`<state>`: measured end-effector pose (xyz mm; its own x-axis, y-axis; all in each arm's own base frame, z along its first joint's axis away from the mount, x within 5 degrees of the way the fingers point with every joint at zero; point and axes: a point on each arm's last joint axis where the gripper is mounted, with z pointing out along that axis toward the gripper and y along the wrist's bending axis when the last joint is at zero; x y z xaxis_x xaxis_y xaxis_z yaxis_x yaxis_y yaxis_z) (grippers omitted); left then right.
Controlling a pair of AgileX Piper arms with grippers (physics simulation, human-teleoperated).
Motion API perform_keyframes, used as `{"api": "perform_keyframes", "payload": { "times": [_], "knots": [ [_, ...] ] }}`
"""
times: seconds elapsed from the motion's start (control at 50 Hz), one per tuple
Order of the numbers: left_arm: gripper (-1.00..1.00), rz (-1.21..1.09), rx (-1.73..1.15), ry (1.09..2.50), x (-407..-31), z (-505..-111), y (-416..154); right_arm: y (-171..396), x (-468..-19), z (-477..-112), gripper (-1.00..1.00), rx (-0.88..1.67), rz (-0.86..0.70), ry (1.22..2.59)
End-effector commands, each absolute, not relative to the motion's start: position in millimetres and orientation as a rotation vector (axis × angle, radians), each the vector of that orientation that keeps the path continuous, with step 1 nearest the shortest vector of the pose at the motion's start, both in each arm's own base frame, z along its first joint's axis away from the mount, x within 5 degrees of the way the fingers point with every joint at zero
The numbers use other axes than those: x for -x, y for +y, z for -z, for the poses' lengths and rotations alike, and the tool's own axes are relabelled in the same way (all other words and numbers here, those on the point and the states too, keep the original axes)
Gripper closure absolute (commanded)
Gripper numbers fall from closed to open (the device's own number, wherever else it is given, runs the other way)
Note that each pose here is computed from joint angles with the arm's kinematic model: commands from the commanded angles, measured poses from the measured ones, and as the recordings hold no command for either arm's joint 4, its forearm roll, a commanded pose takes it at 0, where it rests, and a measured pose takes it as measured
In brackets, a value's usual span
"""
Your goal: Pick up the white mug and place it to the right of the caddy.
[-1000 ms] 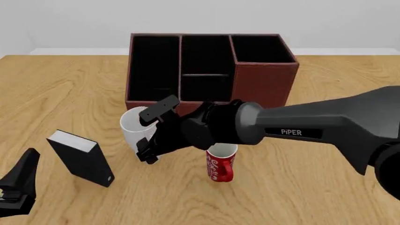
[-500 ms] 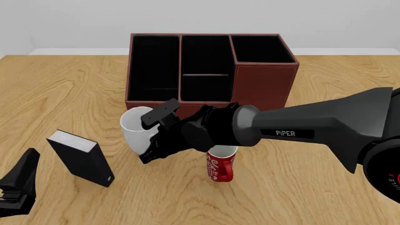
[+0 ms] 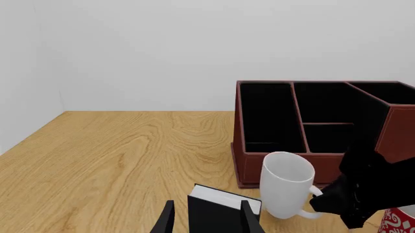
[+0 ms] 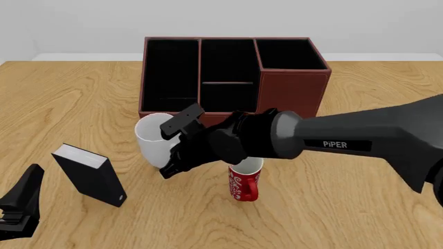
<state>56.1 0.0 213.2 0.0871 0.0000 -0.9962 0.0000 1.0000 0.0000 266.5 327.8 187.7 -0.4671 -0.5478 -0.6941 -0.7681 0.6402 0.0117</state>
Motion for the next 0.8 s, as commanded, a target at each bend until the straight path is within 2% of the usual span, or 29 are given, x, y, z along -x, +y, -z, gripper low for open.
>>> {"api": "perform_keyframes", "payload": {
  "times": [0.02, 0.58, 0.8],
  "knots": [
    [-1.0, 0.0, 0.0, 1.484, -56.1, -213.2, 0.0, 317.8, -258.5, -214.4, 1.0, 1.026, -0.436, 2.134],
    [-1.0, 0.0, 0.0, 1.484, -56.1, -213.2, 0.0, 278.2, -238.5, -274.9, 1.0, 1.034, -0.421, 1.985],
    [-1.0, 0.0, 0.0, 1.484, -56.1, -213.2, 0.0, 245.0, -232.5, -313.0, 1.0, 0.974, -0.401, 1.931]
  ]
}}
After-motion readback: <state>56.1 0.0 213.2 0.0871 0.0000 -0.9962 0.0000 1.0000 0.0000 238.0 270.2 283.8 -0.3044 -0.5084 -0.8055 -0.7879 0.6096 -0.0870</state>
